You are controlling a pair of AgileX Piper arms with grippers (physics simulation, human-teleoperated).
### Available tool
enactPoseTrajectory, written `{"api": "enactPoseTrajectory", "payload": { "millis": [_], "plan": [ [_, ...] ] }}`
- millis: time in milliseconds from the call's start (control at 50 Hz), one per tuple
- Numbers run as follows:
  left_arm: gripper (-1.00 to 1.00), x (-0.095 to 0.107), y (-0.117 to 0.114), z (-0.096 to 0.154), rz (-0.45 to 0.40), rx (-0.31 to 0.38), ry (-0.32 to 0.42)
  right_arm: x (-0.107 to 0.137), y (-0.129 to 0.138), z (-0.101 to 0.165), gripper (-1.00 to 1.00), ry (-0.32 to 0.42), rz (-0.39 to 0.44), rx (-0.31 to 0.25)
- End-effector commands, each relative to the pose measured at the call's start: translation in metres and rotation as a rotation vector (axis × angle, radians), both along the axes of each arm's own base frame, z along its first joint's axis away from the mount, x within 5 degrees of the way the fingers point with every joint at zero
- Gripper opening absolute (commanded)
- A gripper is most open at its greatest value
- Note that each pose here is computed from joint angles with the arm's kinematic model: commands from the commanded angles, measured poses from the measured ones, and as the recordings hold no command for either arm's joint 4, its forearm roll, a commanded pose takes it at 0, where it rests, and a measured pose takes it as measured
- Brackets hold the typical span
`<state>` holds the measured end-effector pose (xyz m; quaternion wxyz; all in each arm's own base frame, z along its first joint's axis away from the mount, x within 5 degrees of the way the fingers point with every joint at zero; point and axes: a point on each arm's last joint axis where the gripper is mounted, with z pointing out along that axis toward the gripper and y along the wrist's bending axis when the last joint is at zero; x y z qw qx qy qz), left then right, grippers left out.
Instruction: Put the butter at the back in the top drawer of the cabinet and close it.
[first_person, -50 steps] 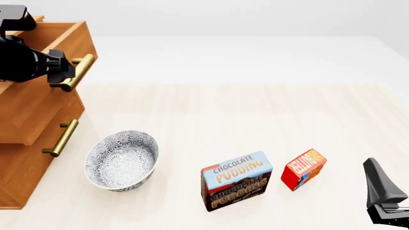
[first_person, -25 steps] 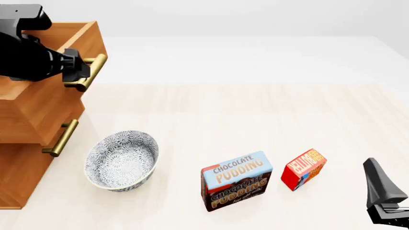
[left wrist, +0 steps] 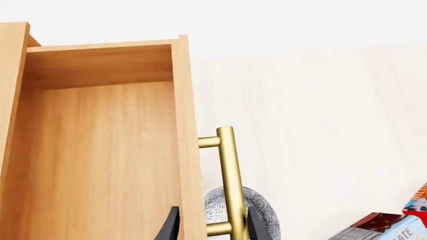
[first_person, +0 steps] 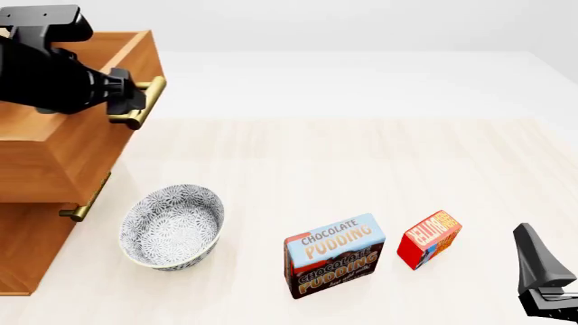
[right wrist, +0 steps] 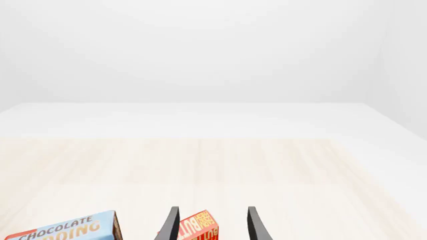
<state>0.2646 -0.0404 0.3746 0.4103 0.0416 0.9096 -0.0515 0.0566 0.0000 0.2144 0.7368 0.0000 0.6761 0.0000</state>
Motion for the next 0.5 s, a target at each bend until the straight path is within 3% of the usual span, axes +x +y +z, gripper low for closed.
{"api": "enactPoseTrajectory", "payload": {
  "millis": [20,500],
  "plan": [
    [1.00,0.0141,-0.0033,-0.0426,-0.001,0.042,0.157,0.0000,0.0000,0.0000,1.00,0.000,0.000,0.000],
    [1.00,0.0120,-0.0110,-0.0436,-0.014,0.033,0.183,0.0000,0.0000,0.0000,1.00,0.000,0.000,0.000]
  ]
}}
